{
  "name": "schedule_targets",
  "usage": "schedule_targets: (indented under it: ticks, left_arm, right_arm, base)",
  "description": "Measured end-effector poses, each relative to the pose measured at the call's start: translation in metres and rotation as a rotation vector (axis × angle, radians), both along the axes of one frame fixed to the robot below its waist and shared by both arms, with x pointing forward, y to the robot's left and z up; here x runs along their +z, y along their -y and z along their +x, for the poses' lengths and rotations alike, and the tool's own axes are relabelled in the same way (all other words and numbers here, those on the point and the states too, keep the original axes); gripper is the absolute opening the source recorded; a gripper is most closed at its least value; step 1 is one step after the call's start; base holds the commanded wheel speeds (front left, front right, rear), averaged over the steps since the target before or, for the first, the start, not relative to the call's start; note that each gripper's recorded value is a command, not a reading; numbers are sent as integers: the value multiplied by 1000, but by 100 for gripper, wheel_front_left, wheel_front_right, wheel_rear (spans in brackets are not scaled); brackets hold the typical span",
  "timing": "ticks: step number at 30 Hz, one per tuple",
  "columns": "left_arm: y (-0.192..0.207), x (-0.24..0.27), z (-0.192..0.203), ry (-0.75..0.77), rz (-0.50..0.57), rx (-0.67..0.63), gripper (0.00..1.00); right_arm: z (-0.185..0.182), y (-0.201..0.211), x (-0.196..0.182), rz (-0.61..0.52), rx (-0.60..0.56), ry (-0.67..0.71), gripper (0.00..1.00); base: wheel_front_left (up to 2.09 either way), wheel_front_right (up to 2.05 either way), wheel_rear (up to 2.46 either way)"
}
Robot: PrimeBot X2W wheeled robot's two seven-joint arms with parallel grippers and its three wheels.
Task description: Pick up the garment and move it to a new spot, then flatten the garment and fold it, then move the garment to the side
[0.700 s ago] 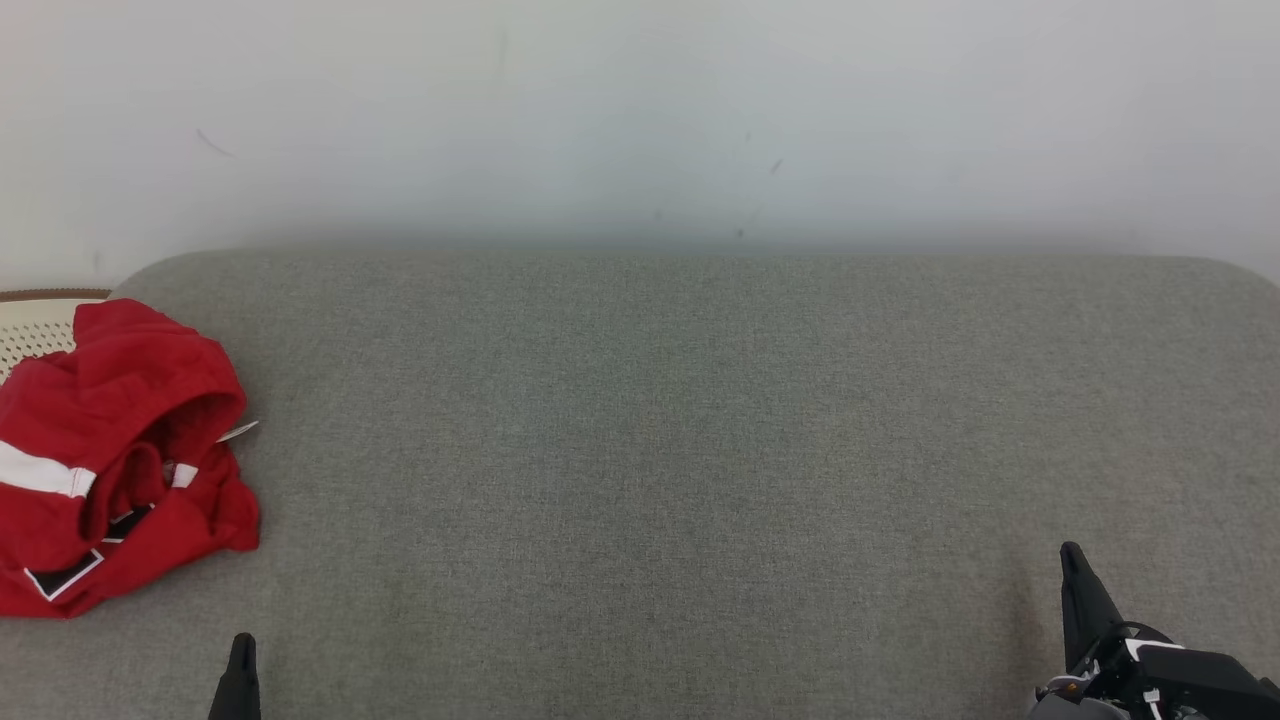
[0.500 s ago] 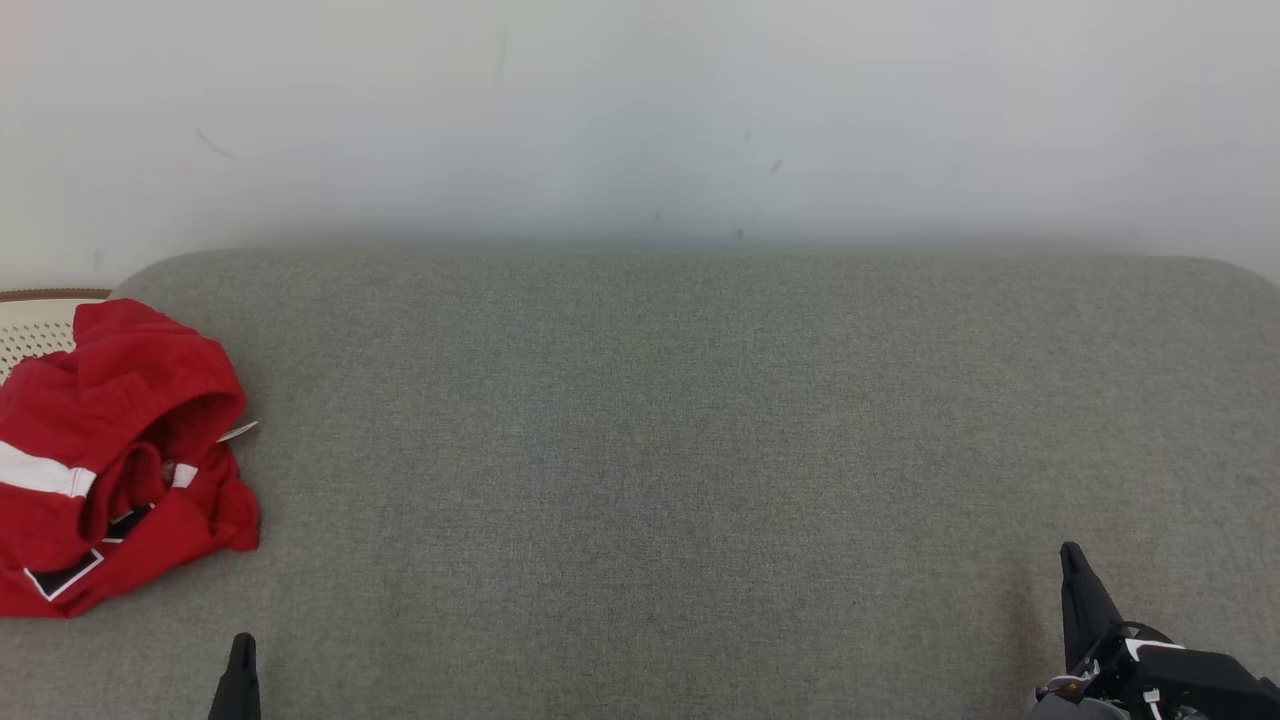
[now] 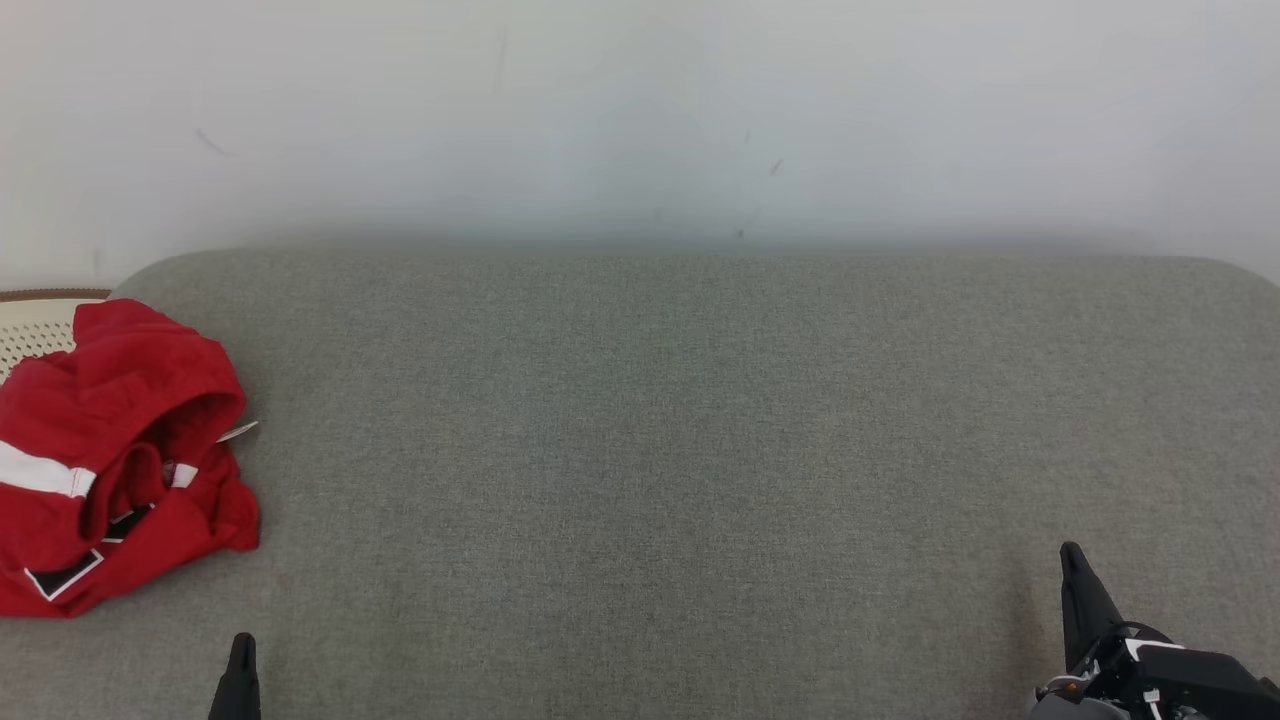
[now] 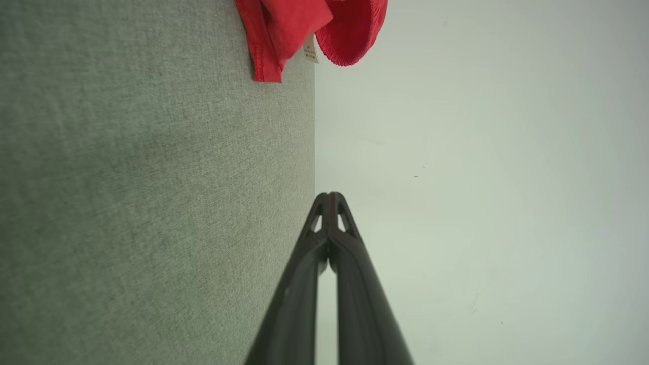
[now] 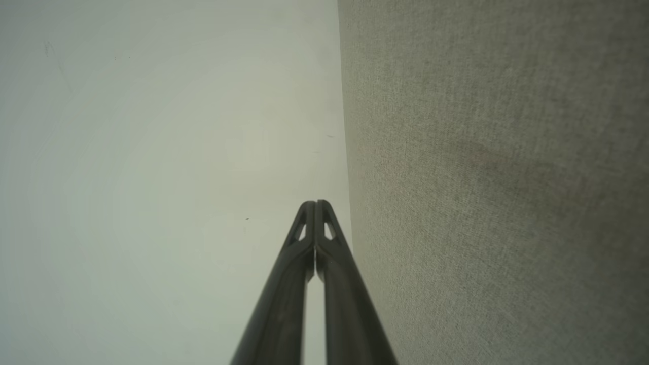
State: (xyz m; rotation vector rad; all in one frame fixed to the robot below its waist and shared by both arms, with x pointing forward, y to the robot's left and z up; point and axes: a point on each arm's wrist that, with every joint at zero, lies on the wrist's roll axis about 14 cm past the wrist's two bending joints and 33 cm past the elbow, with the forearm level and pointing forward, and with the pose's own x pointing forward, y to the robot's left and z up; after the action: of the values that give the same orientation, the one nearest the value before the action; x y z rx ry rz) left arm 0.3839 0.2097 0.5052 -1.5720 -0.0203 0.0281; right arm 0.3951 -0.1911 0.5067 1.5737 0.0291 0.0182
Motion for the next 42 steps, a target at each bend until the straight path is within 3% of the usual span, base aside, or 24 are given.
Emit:
schedule_targets:
  ticks: [36, 37, 42]
  left_arm:
    - [0, 0, 0, 0, 0, 0, 0]
    - [0, 0, 0, 0, 0, 0, 100]
    - [2, -17, -7, -51, -11, 1, 100]
  right_arm:
    - [0, 0, 0, 0, 0, 0, 0]
    - [0, 0, 0, 0, 0, 0, 100]
    - [-10, 0, -22, 6, -4, -64, 100]
  base:
    - [0, 0, 0]
    - [0, 0, 0]
    - [0, 0, 0]
